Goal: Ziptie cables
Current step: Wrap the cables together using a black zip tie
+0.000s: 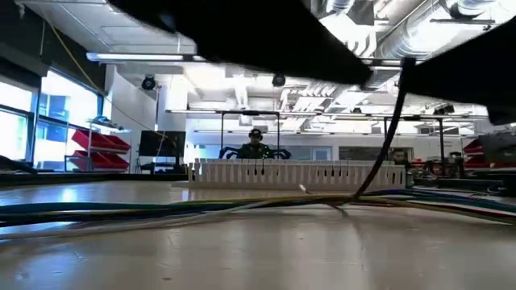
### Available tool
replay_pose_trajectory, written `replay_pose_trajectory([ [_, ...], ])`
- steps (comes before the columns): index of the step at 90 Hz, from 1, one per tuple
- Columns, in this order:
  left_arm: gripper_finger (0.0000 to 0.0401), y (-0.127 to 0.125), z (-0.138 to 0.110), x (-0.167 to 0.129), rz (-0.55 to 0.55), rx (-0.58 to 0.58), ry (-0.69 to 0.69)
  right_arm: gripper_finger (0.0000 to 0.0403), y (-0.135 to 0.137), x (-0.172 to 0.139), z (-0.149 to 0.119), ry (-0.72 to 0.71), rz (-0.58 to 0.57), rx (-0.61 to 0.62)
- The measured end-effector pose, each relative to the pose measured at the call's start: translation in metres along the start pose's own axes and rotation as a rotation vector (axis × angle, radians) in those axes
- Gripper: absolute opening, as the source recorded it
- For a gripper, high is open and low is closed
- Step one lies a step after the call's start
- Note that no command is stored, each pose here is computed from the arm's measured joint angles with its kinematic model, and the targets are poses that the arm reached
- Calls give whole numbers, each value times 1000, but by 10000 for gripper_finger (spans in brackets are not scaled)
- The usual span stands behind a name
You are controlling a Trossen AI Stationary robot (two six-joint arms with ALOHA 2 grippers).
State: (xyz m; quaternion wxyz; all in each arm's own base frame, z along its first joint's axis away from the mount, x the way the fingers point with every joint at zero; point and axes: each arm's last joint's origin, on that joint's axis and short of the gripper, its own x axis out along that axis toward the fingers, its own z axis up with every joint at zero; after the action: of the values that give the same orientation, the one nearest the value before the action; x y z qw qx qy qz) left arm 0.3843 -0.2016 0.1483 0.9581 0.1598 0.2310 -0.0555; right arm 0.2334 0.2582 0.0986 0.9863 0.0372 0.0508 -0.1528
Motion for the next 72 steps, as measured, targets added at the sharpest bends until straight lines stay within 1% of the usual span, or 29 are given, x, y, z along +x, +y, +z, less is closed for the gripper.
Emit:
replay_pose_trajectory([
  [7,101,8,-3,8,-15,-29,-21,0,0,-1,3,-18,6,-3],
  [17,119,15,-8,17,-7,-58,-37,0,1,0,4,-21,7,-18],
  [35,119,15,-10,24,-8,-73,-84,0,0,4,5,-16,18,-21],
  [48,91,10,-11,23,-2,-66,-79,0,0,5,5,-16,16,-19],
  [57,58,5,-10,21,39,-61,-79,0,0,5,5,-16,16,-18],
  [65,18,2,-10,19,38,-57,-82,0,0,5,5,-16,15,-13],
  [72,6,-1,-9,18,35,-59,-84,0,-1,6,6,-16,14,-7],
])
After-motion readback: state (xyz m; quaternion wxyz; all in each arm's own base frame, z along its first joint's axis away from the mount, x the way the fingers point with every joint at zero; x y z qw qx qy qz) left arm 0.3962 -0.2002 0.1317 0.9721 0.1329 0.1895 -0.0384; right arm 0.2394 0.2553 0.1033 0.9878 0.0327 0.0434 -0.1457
